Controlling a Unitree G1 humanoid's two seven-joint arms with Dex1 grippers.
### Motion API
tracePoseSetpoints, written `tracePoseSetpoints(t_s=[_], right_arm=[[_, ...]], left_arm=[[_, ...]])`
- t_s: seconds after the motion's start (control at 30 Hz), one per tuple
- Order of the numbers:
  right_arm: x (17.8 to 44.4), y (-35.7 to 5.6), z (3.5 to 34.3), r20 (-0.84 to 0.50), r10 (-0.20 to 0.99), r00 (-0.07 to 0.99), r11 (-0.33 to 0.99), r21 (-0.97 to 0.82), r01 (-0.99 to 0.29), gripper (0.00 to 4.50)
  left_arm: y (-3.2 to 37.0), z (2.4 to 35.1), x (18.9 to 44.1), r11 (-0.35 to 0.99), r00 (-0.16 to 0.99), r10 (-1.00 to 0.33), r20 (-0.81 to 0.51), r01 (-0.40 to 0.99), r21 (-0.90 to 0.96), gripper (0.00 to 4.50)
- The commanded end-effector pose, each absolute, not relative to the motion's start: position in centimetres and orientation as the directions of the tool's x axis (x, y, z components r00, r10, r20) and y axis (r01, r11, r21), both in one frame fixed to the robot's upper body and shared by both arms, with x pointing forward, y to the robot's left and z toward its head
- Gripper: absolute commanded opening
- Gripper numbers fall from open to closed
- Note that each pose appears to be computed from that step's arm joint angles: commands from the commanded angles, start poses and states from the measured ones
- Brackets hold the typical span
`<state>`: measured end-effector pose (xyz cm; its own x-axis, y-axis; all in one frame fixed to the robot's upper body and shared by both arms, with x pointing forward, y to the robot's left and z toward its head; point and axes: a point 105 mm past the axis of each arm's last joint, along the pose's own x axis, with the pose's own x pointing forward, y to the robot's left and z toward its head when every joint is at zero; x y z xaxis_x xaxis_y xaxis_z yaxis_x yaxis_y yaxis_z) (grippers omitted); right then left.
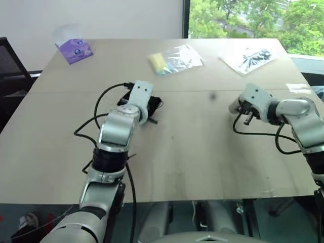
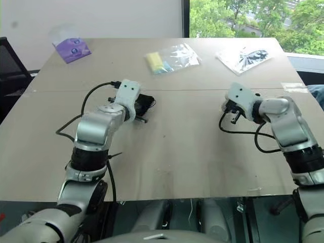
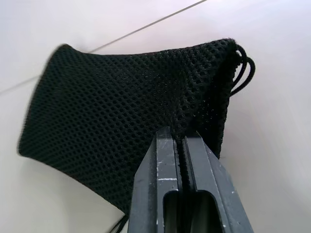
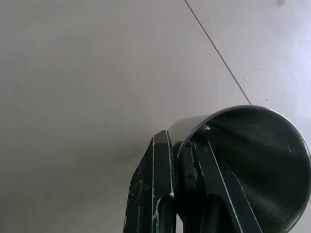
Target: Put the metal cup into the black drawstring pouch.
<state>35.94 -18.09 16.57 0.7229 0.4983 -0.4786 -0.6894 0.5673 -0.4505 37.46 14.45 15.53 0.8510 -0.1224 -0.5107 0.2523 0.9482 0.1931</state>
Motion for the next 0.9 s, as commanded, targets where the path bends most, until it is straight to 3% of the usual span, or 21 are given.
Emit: tracePoseSetpoints(t_s=[0.03, 0.17, 0.33, 0.47, 0.63, 0.8, 0.9], right_arm=[[33.2, -15.9, 19.6, -0.273, 0.666, 0.694, 0.621, -0.313, -0.719, 0.05], [30.0, -13.5, 20.8, -0.029, 0.757, 0.652, 0.65, -0.062, -0.757, 0.05], [28.6, -11.5, 20.9, 0.16, 0.726, 0.669, 0.644, 0.182, -0.743, 0.05], [27.9, -9.5, 20.4, 0.242, 0.722, 0.648, 0.57, 0.321, -0.756, 0.05], [27.8, -7.0, 18.4, 0.254, 0.726, 0.639, 0.519, 0.406, -0.752, 0.05], [28.5, -5.7, 16.5, 0.273, 0.702, 0.658, 0.493, 0.482, -0.725, 0.05], [29.8, -5.2, 16.1, 0.351, 0.65, 0.675, 0.402, 0.594, -0.697, 0.05]], left_arm=[[11.8, 16.4, 36.6, 0.931, 0.771, -0.336, -0.541, 0.357, -0.071, 0.0], [9.8, 17.0, 36.3, 0.861, 0.687, -0.508, -0.519, 0.426, -0.279, 0.0], [8.5, 16.0, 36.1, 0.753, 0.588, -0.653, -0.477, 0.437, -0.492, 0.0], [8.3, 15.1, 36.2, 0.704, 0.54, -0.697, -0.471, 0.394, -0.591, 0.0], [8.0, 15.4, 36.4, 0.644, 0.486, -0.751, -0.447, 0.388, -0.659, 0.0], [7.7, 15.8, 36.8, 0.628, 0.456, -0.764, -0.455, 0.37, -0.684, 0.0], [7.5, 15.8, 36.5, 0.627, 0.431, -0.771, -0.468, 0.39, -0.674, 0.0]])
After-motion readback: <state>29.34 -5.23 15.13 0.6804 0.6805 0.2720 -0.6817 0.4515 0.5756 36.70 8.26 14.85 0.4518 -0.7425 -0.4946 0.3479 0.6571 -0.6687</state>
